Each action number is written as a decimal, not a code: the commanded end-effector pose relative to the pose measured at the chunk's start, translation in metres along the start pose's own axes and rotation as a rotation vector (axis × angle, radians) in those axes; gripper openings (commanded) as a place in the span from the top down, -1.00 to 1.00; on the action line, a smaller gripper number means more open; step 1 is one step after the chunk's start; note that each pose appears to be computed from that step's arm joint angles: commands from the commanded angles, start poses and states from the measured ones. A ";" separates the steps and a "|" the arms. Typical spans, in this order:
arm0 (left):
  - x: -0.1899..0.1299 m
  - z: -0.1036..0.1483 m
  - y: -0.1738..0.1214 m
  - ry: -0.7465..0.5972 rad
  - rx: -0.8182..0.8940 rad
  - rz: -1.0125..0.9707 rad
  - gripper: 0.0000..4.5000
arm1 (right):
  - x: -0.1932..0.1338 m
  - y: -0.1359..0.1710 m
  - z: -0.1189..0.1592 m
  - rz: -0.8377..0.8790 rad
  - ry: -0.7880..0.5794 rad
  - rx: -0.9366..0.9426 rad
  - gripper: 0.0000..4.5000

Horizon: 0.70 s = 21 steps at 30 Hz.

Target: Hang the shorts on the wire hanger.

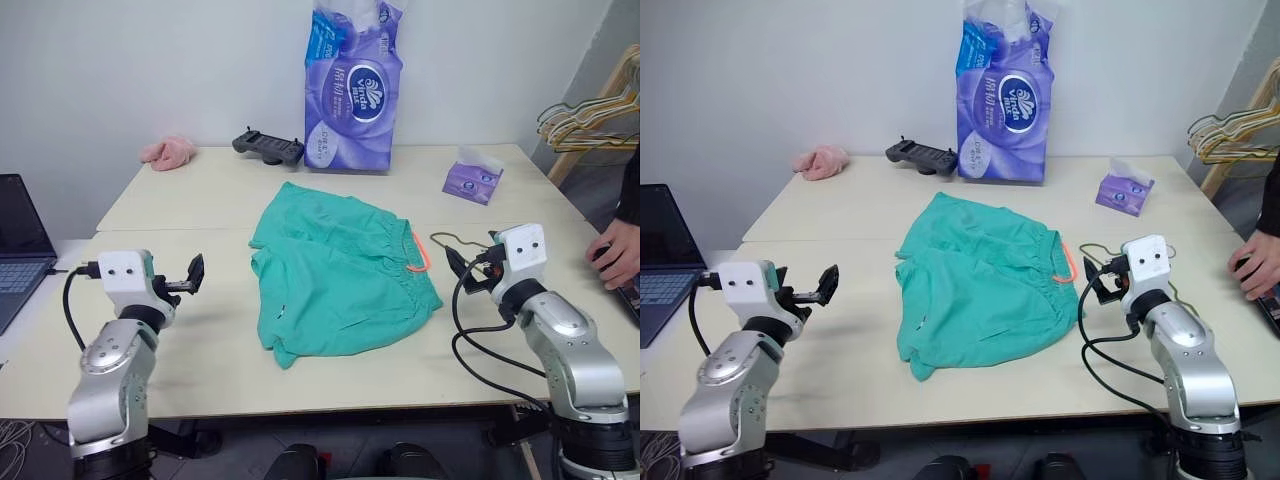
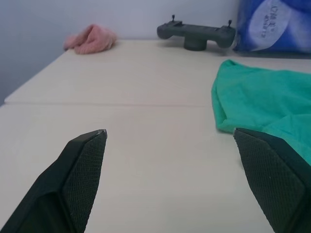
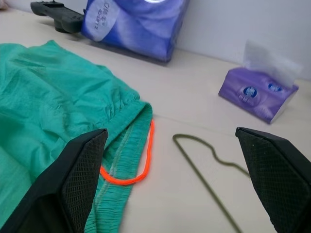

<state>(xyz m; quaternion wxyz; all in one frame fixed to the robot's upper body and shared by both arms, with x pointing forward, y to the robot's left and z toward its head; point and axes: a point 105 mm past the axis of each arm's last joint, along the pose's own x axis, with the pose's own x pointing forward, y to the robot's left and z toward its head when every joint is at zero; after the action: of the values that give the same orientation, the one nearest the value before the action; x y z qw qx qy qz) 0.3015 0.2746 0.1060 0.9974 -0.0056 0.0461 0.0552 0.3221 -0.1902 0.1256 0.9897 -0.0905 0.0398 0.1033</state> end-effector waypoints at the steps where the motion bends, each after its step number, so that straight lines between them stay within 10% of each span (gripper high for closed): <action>1: 0.002 0.011 -0.022 -0.051 0.058 -0.056 -0.99 | 0.000 0.001 0.003 -0.021 -0.035 -0.015 -1.00; 21: 0.001 0.001 -0.049 -0.030 0.124 -0.228 -0.99 | -0.006 -0.005 0.000 -0.039 -0.027 -0.047 -1.00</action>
<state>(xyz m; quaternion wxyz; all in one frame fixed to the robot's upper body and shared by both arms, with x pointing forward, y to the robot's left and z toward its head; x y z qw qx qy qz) 0.3068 0.2306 0.0952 0.9964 0.0379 0.0557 -0.0516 0.3167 -0.1958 0.1080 0.9895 -0.0995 0.0580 0.0874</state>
